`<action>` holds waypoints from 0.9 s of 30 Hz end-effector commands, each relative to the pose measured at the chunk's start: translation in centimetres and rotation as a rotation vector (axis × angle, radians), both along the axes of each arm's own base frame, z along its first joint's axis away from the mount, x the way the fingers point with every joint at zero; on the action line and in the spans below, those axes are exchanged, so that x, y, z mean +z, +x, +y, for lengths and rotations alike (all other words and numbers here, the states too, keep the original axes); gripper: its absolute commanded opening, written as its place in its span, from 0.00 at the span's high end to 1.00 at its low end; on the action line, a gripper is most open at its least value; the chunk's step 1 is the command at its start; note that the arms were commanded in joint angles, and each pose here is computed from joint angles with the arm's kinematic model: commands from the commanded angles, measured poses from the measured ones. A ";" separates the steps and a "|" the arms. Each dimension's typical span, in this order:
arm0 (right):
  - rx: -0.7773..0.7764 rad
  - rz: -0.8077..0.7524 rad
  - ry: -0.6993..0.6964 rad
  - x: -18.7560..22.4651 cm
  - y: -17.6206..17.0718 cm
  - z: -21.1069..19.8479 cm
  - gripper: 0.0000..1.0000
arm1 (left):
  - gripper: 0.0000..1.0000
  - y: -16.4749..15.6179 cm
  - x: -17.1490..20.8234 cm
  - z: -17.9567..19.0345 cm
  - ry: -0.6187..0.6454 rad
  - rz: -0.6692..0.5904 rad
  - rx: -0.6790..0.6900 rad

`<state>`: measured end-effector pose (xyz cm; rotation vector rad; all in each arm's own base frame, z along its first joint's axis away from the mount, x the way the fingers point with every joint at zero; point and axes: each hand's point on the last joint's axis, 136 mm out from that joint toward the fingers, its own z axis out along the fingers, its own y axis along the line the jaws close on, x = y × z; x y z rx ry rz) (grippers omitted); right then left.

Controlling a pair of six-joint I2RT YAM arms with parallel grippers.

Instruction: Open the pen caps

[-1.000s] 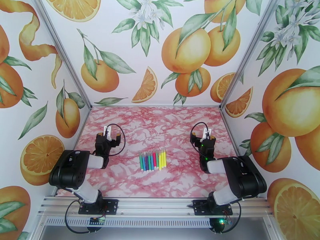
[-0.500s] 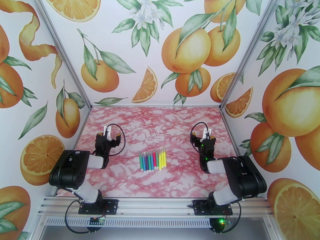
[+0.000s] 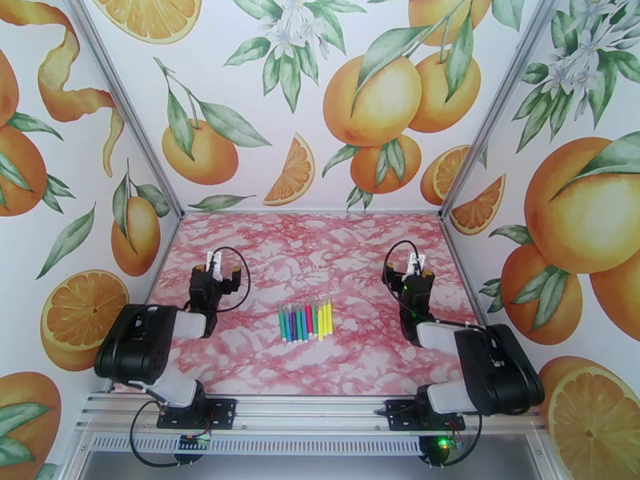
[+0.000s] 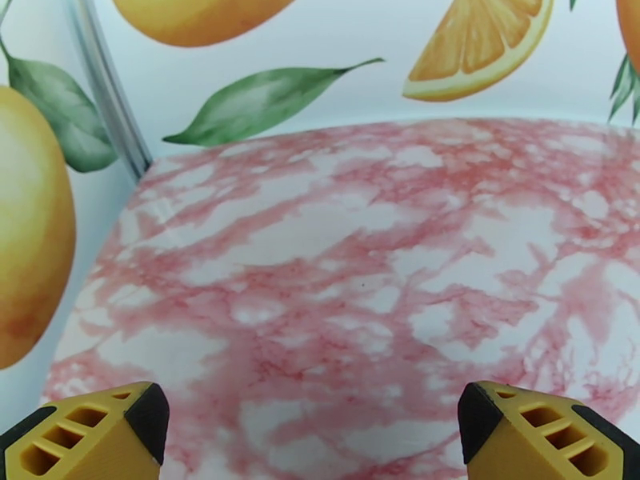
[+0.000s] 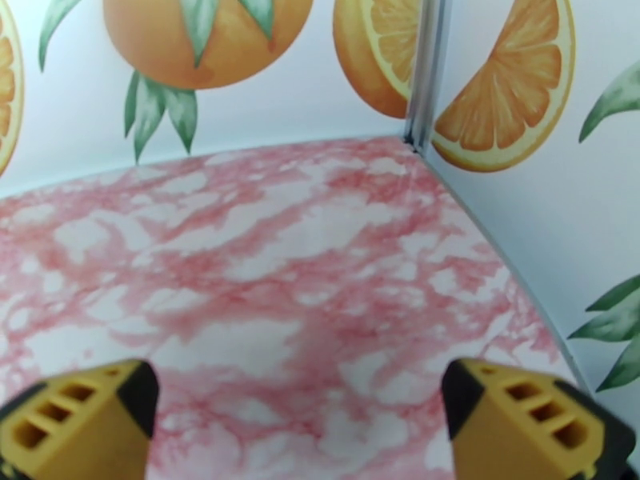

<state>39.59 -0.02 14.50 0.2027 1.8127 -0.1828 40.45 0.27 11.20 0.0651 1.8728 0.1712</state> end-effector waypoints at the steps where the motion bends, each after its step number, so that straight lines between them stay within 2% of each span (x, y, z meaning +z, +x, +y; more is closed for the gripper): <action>1: -0.071 0.118 -0.014 0.1 -0.4 -0.4 0.00 | 0.00 0.2 2.7 -0.4 -0.045 0.016 0.012; 6: -0.035 0.203 0.016 0.6 -1.0 1.4 0.01 | 0.00 -1.1 4.7 -2.2 -0.058 0.060 0.000; 12: 0.114 0.290 0.114 1.2 -2.0 6.1 0.04 | 0.00 -3.1 7.0 -6.3 -0.099 0.078 -0.145; 17: 0.225 0.427 0.098 0.4 -3.4 9.8 0.07 | 0.00 -3.8 8.0 -7.4 -0.126 0.125 -0.166; 21: 0.309 0.507 0.094 -0.3 -4.8 12.2 0.07 | 0.00 -4.1 8.3 -7.5 -0.131 0.135 -0.131; 27: 0.426 0.613 0.133 -1.1 -6.8 15.5 0.13 | 0.00 -4.5 7.6 -8.2 -0.118 0.175 -0.142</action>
